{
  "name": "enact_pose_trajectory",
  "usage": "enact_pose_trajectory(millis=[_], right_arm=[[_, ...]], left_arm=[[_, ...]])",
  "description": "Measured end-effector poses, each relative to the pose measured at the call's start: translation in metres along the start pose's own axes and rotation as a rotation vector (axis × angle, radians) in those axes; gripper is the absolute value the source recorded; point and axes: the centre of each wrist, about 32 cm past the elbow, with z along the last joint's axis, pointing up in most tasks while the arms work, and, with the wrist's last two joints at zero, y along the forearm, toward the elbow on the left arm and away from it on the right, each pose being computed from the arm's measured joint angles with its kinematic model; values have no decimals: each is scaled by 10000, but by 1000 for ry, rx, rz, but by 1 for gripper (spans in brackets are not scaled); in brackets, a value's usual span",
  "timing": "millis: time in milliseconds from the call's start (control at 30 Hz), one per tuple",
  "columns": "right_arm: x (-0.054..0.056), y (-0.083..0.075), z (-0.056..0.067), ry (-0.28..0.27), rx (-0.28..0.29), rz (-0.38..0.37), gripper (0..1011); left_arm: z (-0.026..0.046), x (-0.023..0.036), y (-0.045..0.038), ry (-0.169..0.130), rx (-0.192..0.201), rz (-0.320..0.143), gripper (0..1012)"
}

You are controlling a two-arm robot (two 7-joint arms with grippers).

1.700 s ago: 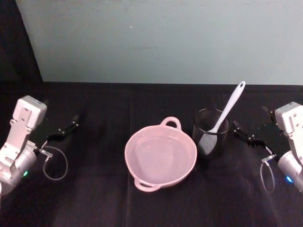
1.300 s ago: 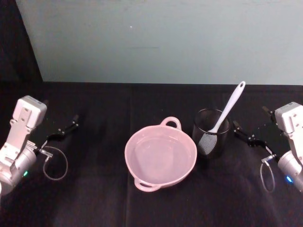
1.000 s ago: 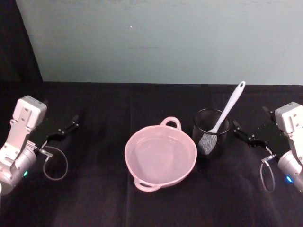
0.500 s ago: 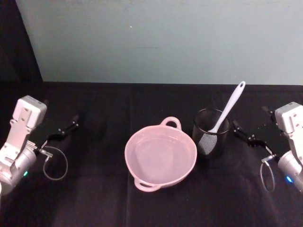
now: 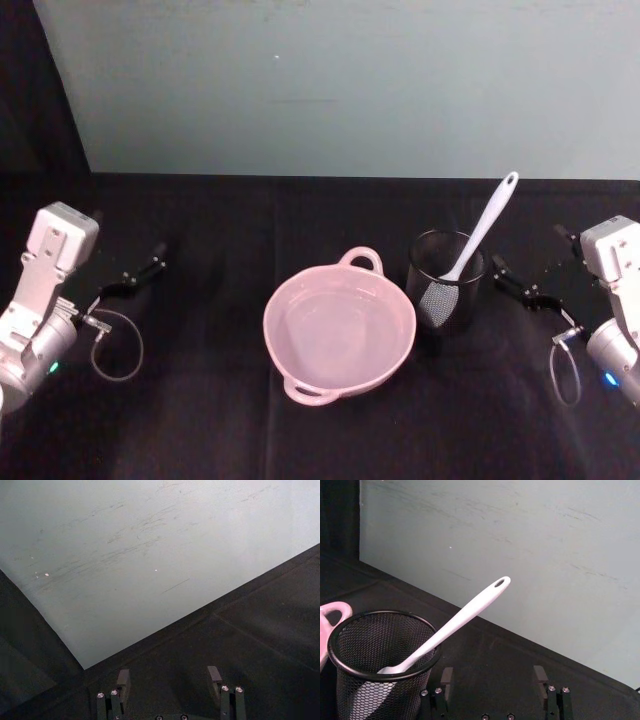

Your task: Use the one hand to pick up the spoon and stir the clear water in the bowl.

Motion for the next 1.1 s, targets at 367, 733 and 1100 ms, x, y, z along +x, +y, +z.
enact_pose_trajectory(millis=[367,733,1100], right_arm=[[56,-277,119,102,10,-7,1003],[175,-251,224,405,30,58,1003],[259,94,192,865,59,165,1003]], left_arm=[[0,0,0,0,0,0,1005],[0,0,0,0,0,0,1005],[0,0,0,0,0,0,1005]])
